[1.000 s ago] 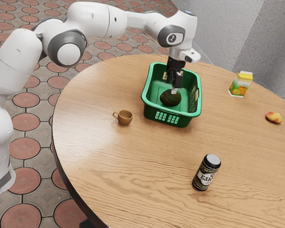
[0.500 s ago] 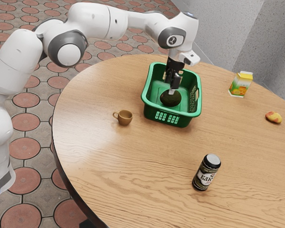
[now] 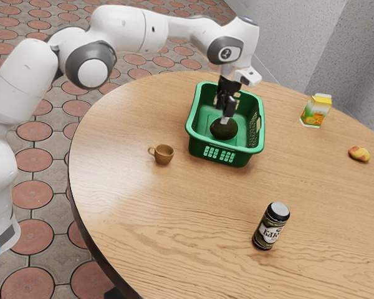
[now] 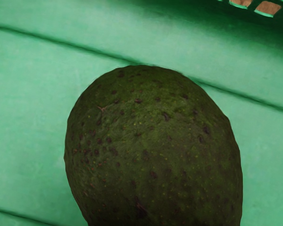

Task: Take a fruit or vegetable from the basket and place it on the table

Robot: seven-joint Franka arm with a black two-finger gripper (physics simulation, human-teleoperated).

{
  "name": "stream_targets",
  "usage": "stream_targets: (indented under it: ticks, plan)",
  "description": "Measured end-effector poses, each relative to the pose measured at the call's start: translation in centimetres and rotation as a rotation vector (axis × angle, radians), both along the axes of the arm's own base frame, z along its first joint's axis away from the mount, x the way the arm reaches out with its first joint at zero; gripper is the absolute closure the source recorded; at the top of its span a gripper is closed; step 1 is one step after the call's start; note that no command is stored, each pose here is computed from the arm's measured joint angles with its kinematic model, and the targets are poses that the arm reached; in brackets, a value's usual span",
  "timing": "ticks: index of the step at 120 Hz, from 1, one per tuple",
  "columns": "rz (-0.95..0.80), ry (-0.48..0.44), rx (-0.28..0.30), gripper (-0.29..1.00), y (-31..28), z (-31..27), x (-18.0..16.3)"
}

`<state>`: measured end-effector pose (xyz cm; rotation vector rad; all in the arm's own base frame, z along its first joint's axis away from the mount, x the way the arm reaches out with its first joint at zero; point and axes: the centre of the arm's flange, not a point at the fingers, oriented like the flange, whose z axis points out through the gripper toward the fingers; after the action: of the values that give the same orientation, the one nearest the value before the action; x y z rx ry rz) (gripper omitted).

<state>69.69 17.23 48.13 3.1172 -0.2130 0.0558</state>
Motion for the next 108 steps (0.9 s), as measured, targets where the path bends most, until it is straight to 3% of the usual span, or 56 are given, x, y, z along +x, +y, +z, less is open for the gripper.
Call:
stream_targets:
  ticks: [108]
  plan:
    - [0.003,0.030,-0.014,0.00,0.4,-2.6,0.6]
